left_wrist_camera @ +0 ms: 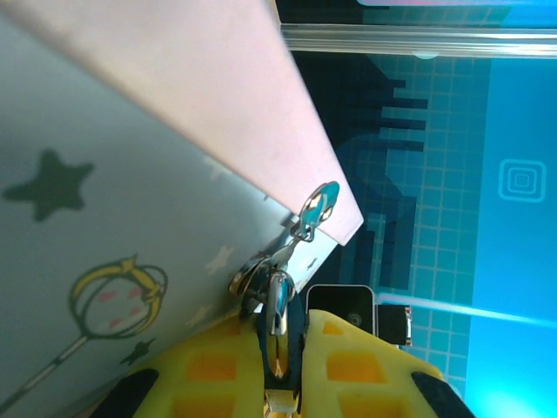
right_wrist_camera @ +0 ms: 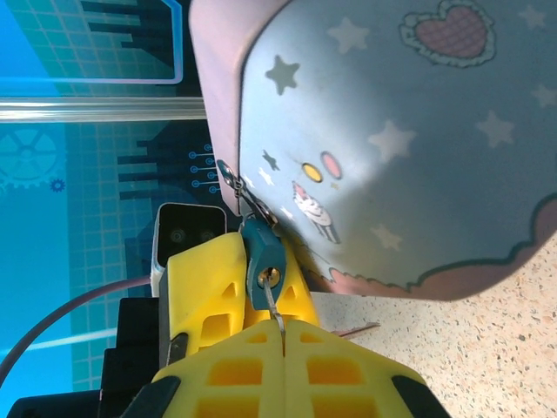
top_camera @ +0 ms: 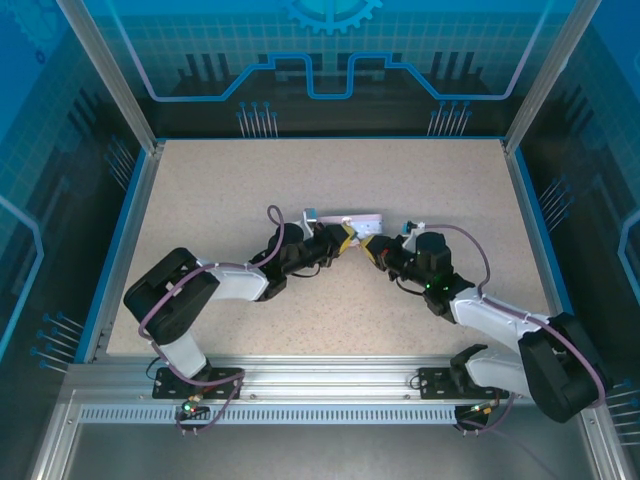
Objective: Unlock a padlock with a key
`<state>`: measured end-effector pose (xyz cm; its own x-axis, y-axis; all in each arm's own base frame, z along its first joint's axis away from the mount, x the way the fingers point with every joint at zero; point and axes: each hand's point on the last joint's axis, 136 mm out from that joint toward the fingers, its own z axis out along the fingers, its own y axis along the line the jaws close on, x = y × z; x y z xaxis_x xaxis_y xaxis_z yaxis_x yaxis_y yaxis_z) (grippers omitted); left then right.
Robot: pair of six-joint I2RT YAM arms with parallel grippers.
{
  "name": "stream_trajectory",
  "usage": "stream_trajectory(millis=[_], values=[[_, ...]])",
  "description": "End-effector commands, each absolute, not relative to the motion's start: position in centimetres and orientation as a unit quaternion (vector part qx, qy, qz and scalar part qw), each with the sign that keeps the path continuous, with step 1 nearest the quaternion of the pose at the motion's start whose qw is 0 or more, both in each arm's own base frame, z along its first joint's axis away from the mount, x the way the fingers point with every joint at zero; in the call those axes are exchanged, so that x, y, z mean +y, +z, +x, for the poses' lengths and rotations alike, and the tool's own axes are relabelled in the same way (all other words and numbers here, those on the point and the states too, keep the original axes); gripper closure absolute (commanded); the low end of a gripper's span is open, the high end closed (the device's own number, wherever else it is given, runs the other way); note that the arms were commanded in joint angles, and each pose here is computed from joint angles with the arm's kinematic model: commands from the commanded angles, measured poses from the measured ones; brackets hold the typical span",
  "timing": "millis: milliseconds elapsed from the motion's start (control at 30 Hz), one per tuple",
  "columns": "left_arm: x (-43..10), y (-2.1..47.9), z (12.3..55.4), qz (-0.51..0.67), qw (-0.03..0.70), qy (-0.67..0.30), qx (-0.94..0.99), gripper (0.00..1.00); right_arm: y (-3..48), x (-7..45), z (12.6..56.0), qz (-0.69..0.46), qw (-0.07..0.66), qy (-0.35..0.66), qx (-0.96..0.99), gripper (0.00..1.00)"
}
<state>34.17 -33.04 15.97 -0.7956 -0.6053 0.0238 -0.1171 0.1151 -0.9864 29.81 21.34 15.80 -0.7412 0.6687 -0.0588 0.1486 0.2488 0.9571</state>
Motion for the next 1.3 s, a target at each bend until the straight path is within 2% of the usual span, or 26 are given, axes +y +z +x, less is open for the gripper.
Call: stream_trajectory(millis=[0, 600, 1267], values=[[-33.9, 20.4, 34.7, -0.217, 0.223, -0.662, 0.682, 1.00, 17.0, 21.9, 30.5, 0.255, 0.250, 0.560, 0.748, 1.00], [-34.4, 20.6, 34.2, -0.213, 0.215, -0.670, 0.677, 1.00, 17.2, 22.4, 31.0, 0.240, 0.261, 0.573, 0.739, 1.00], [-34.5, 21.8, 33.1, -0.203, 0.212, -0.682, 0.669, 1.00, 16.7, 23.1, 32.1, 0.175, 0.264, 0.567, 0.761, 1.00]])
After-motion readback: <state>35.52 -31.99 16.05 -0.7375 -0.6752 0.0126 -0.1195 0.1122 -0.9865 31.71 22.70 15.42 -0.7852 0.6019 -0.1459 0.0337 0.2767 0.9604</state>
